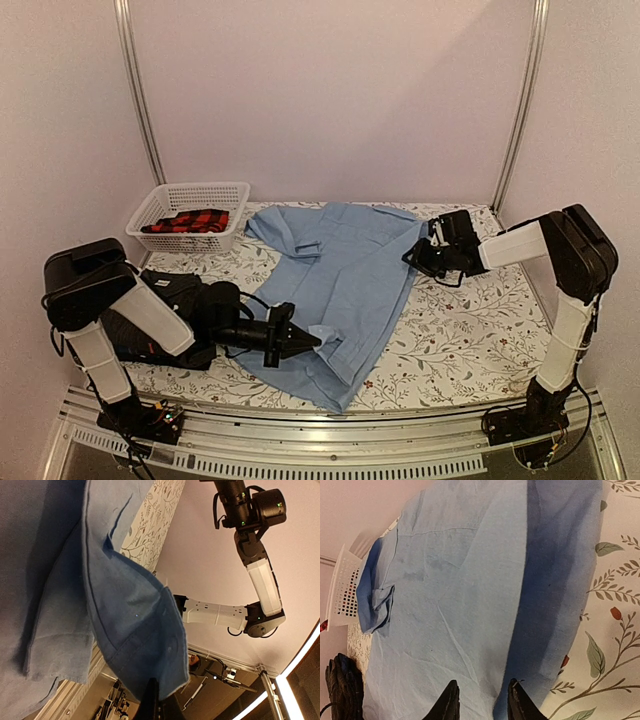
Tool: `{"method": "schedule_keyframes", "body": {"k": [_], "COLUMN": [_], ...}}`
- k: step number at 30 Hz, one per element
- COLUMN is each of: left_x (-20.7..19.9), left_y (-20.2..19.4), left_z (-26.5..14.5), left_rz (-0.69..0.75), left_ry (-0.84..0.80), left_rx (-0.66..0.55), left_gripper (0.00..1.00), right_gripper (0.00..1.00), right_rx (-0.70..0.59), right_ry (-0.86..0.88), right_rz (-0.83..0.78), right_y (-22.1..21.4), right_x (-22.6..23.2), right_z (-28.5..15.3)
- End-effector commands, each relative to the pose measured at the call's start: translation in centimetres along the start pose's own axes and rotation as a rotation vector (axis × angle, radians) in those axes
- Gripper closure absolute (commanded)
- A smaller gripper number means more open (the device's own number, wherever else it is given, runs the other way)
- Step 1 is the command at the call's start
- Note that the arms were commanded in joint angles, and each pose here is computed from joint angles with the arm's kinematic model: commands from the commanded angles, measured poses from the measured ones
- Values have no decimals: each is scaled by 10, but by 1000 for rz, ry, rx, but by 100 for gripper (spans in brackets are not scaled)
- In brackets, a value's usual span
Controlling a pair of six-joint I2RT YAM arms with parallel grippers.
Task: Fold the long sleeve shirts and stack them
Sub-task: Fold the sleeve of the 1/3-folded shirt.
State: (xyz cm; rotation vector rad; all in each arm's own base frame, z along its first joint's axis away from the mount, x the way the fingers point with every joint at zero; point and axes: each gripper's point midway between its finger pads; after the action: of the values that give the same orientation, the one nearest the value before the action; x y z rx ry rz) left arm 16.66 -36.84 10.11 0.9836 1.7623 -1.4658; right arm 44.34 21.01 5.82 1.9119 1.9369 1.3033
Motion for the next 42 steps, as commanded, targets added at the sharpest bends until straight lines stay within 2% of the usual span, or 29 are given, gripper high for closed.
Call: {"method": "schedule_keyframes", "body": {"k": [1, 4, 10, 12, 19, 23, 36, 38, 39, 42], "left_x": [-2, -1, -3, -4, -2, 5, 23, 23, 21, 15], "left_y": [-9, -8, -10, -12, -14, -10, -3, -3, -2, 1], "left_z": [4, 5, 5, 5, 4, 4, 11, 10, 11, 12], "left_rz": [19, 17, 24, 26, 38, 51, 50, 66, 82, 181], "left_ry": [-10, -7, -10, -9, 22, 62, 138, 148, 156, 204], "left_rx": [36, 39, 50, 54, 54, 38, 17, 14, 9, -10], "left_gripper": [100, 100, 99, 98, 97, 94, 92, 89, 86, 78], "right_gripper": [71, 73, 96, 100, 100, 100, 100, 100, 99, 78], "right_rx": [0, 3, -15, -18, 0, 30, 41, 54, 57, 56], "right_ry": [12, 5, 2, -8, -44, -49, -89, -96, -97, -135], "right_rz": [-6, -7, -18, -30, -60, -54, -44, -44, -46, -59], "right_y": [3, 5, 21, 30, 48, 41, 41, 39, 39, 44], "right_x": [3, 3, 8, 9, 8, 3, -9, -11, -10, -13], "right_z": [10, 12, 16, 19, 39, 54, 65, 65, 64, 58]}}
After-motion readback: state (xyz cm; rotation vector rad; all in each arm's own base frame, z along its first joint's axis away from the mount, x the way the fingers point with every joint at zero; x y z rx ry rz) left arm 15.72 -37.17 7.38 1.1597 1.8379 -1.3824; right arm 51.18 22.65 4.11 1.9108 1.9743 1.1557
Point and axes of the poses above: each gripper's point midway between its finger pads, its own z axis out along the fingers, its own x axis along the line the jaws close on, y = z × x, and after that the axes turned 13 degrees about -z, right-handed
